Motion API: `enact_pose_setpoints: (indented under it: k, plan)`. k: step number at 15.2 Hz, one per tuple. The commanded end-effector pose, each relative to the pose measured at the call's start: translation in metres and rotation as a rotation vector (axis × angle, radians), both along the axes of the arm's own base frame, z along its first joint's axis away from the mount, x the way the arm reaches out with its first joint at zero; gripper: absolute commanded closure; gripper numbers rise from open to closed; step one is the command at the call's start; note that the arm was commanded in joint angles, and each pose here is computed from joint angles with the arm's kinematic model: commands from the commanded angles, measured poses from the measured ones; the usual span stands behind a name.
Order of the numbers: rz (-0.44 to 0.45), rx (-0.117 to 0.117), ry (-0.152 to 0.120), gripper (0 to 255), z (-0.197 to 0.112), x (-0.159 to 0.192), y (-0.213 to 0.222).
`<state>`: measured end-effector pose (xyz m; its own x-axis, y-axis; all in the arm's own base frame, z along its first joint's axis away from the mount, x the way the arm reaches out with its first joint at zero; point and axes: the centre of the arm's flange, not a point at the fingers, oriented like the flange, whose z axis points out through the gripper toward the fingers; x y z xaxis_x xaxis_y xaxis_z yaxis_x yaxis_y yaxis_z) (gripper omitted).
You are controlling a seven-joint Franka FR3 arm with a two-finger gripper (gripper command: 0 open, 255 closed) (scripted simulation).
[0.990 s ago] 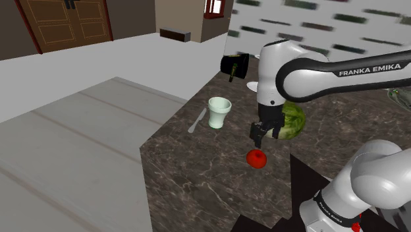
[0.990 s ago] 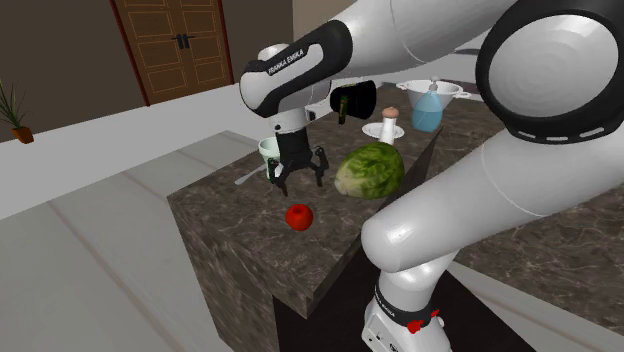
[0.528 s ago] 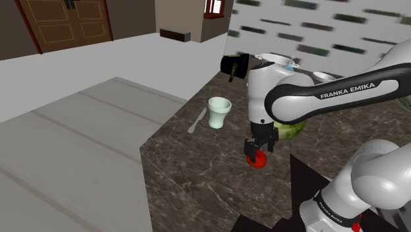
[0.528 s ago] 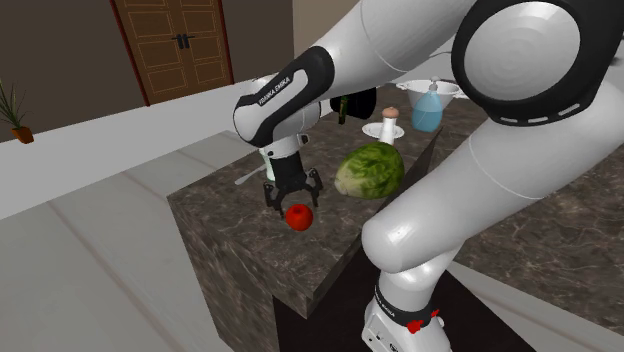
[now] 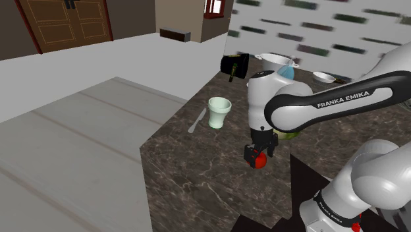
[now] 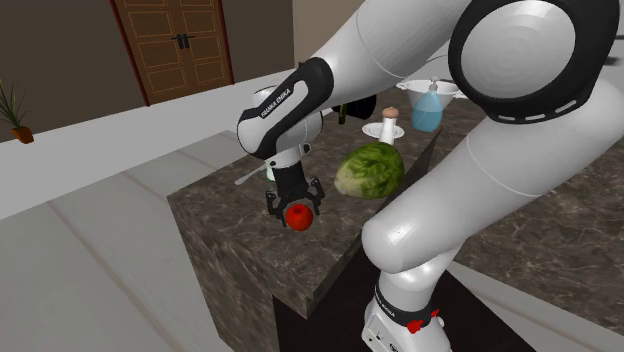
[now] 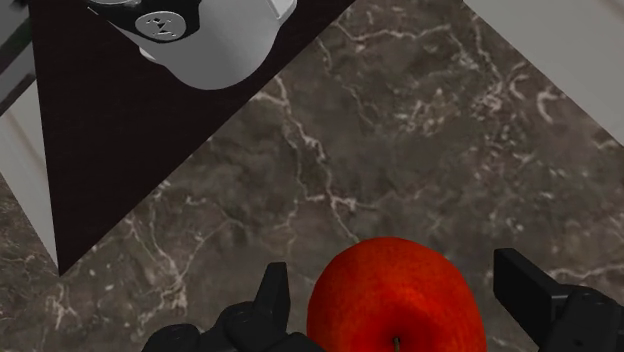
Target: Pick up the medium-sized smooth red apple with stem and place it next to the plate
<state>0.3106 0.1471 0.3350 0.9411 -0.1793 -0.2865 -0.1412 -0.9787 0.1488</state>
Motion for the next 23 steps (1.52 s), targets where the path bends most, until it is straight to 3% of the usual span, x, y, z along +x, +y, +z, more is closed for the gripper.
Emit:
enact_pose_setpoints:
  k: [1, 3, 4, 13, 23]
  plan:
    - [0.0, 0.0, 0.0, 0, 0.0, 0.0, 0.0]
    - [0.0, 0.0, 0.0, 0, 0.0, 0.0, 0.0]
    - [0.0, 0.0, 0.0, 255, 0.0, 0.0, 0.0]
    - [0.0, 0.0, 0.0, 255, 0.0, 0.0, 0.0]
    - [0.0, 0.0, 0.0, 255, 0.053, 0.0, 0.0]
